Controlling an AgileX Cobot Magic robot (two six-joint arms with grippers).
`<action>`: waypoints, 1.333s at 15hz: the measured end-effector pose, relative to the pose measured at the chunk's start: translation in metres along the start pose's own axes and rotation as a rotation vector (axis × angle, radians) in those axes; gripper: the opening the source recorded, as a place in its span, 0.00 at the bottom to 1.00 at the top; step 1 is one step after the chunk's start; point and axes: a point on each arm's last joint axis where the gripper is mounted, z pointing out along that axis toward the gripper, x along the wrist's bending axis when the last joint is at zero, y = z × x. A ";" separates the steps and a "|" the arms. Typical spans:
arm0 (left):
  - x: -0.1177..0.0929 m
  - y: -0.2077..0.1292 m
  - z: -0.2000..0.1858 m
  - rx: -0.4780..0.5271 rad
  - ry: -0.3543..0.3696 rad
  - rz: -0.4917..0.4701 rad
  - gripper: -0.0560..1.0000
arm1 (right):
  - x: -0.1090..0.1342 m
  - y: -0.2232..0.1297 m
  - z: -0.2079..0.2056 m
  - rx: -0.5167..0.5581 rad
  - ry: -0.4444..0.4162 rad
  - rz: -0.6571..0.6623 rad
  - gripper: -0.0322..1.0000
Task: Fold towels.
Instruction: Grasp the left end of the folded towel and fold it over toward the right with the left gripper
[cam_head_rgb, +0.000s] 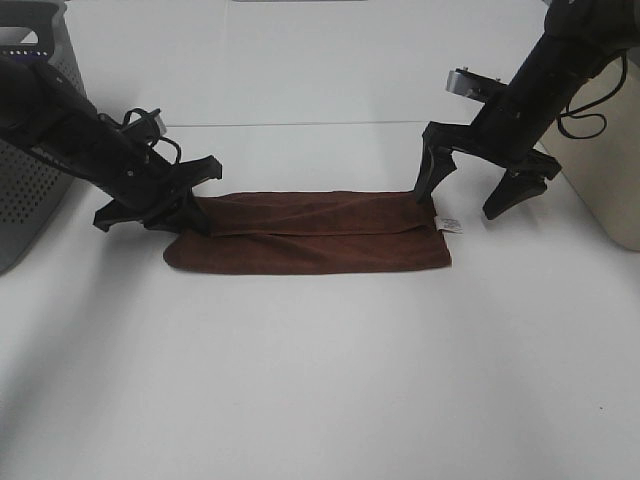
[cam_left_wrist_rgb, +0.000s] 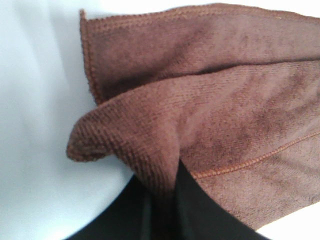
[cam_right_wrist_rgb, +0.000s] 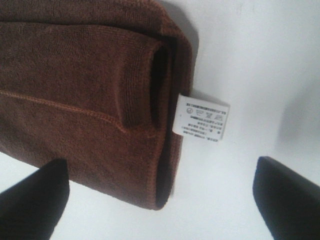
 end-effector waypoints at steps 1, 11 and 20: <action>-0.001 0.005 -0.006 -0.012 0.021 0.026 0.09 | 0.000 0.000 0.000 0.000 0.000 0.000 0.95; -0.085 0.029 -0.063 -0.091 -0.066 0.082 0.09 | -0.001 0.000 0.000 0.001 -0.006 -0.003 0.95; -0.155 -0.003 0.023 -0.116 -0.130 0.170 0.29 | -0.001 0.000 0.000 0.001 -0.006 -0.003 0.95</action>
